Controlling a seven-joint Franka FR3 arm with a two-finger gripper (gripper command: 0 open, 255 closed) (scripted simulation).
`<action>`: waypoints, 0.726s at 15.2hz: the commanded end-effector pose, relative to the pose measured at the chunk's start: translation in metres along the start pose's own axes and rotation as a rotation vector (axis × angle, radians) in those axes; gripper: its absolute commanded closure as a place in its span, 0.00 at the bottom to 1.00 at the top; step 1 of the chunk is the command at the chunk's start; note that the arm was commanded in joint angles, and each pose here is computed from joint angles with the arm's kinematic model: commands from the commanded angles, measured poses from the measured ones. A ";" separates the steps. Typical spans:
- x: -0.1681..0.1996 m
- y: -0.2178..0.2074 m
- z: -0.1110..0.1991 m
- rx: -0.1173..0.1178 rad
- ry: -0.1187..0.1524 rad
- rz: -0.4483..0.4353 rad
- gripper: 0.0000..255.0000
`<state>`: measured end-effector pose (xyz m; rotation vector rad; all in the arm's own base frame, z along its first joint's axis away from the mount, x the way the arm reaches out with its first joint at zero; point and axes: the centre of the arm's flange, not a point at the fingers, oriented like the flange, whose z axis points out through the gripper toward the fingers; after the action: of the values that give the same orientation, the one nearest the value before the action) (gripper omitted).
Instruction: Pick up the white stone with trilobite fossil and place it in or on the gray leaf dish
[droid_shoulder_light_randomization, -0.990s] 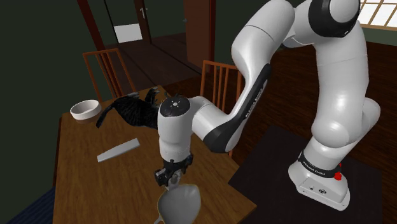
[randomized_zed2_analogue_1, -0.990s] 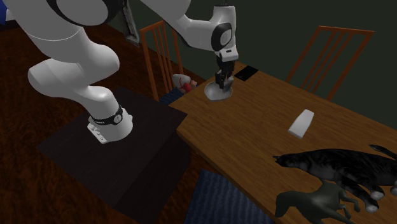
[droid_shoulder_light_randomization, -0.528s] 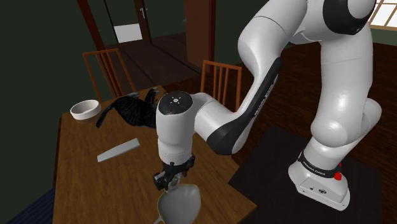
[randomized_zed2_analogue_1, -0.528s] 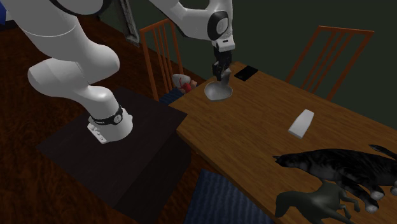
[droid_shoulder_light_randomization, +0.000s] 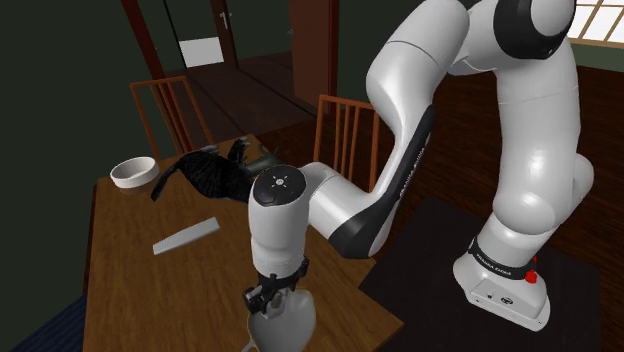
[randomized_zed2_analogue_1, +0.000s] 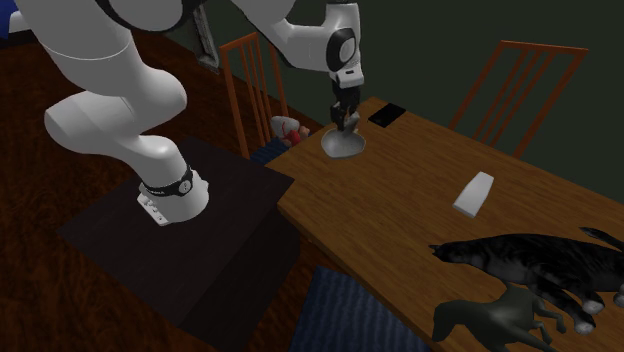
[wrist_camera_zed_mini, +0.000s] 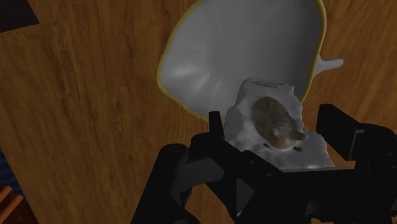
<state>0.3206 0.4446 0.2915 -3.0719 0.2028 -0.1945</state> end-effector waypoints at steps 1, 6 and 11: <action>-0.001 0.001 0.010 0.000 0.000 0.000 1.00; -0.004 0.002 0.036 0.000 0.000 0.000 1.00; -0.006 0.003 0.047 0.000 0.000 0.000 1.00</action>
<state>0.3204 0.4442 0.2446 -3.0720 0.2027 -0.1948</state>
